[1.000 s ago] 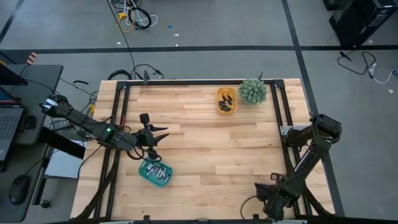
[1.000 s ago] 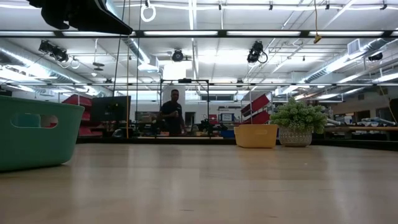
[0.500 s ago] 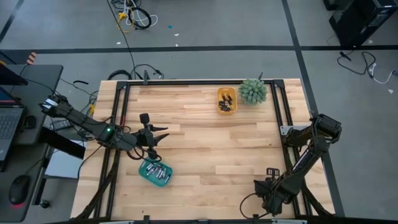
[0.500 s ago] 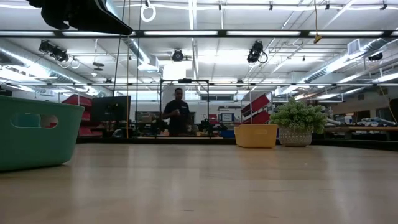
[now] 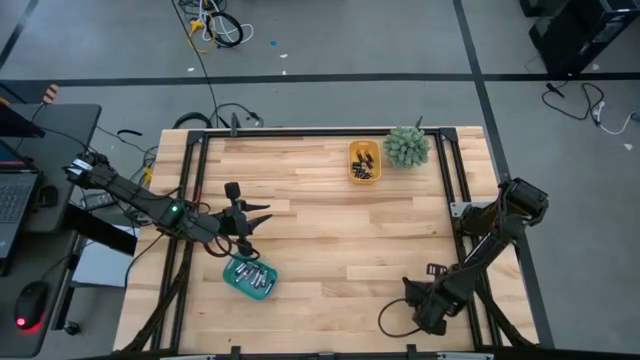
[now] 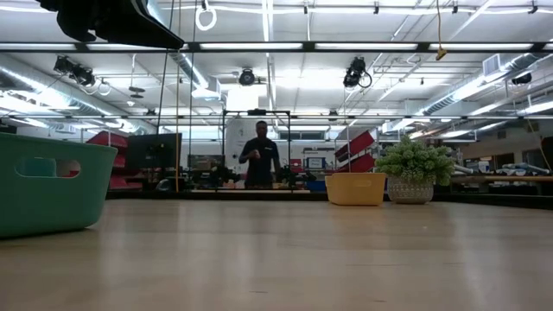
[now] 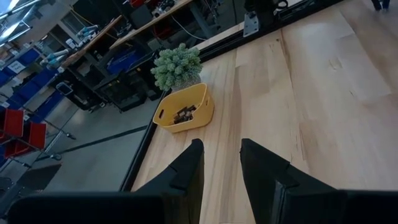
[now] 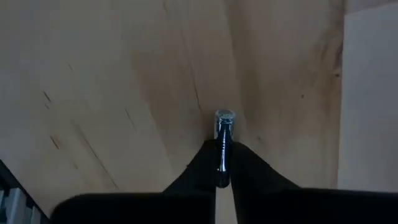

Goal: Sort batteries
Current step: Put the silver battery into the green bin

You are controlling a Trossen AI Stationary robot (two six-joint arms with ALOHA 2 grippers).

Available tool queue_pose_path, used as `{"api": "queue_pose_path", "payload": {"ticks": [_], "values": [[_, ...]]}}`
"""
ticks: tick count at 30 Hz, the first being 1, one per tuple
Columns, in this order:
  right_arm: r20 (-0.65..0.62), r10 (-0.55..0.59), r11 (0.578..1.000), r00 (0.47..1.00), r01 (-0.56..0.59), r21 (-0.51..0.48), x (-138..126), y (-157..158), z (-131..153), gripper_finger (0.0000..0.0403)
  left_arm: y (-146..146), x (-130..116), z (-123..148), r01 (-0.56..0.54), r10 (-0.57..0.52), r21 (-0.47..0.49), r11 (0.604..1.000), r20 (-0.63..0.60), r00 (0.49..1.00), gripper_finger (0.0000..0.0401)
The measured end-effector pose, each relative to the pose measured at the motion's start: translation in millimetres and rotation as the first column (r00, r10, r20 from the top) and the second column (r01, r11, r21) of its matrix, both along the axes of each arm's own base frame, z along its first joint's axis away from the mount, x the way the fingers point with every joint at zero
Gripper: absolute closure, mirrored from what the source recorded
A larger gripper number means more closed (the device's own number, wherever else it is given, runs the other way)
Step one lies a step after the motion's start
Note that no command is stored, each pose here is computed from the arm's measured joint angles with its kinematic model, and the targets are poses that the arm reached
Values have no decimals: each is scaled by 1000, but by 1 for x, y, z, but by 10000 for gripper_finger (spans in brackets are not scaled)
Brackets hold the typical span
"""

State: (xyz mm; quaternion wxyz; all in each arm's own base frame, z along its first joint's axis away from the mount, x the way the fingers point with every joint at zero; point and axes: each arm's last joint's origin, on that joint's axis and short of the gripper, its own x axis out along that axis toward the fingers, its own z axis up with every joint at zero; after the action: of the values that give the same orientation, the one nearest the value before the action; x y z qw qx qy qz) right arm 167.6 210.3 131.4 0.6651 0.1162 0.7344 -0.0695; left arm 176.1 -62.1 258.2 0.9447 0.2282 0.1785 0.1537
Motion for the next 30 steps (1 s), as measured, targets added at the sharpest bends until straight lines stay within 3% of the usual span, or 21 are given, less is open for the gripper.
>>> {"api": "queue_pose_path", "payload": {"ticks": [6, 10, 14, 18, 22, 25, 28, 30], "values": [[27, -30, 999, 999, 31, -32, 8, -4, 7, 395, 0, 0, 0, 1, -1, 1, 1000, 1, 1000, 297], [188, -62, 984, 980, 92, -154, 21, -12, 32, 399, -3, 0, 6, 22, -22, 13, 1000, 15, 1000, 297], [393, -104, 967, 914, 185, -174, 43, -24, 62, 400, -8, -1, 22, 37, -39, 43, 998, 44, 998, 297], [607, -31, 962, 794, 189, -199, 84, -44, 84, 401, -11, -2, 38, 28, -35, 100, 995, 65, 997, 297], [774, 124, 966, 621, 102, -236, 142, -70, 88, 402, -13, -4, 56, 2, -15, 135, 991, 96, 995, 297], [893, 214, 967, 397, 43, -251, 190, -95, 89, 402, -14, -6, 69, -40, 21, 144, 989, 126, 992, 297], [959, 250, 968, 133, -29, -248, 228, -118, 78, 402, -14, -12, 79, -102, 79, 157, 982, 150, 986, 297], [972, 235, 971, 16, -49, -234, 250, -132, 70, 402, -14, -17, 83, -150, 123, 166, 975, 163, 979, 297]]}}
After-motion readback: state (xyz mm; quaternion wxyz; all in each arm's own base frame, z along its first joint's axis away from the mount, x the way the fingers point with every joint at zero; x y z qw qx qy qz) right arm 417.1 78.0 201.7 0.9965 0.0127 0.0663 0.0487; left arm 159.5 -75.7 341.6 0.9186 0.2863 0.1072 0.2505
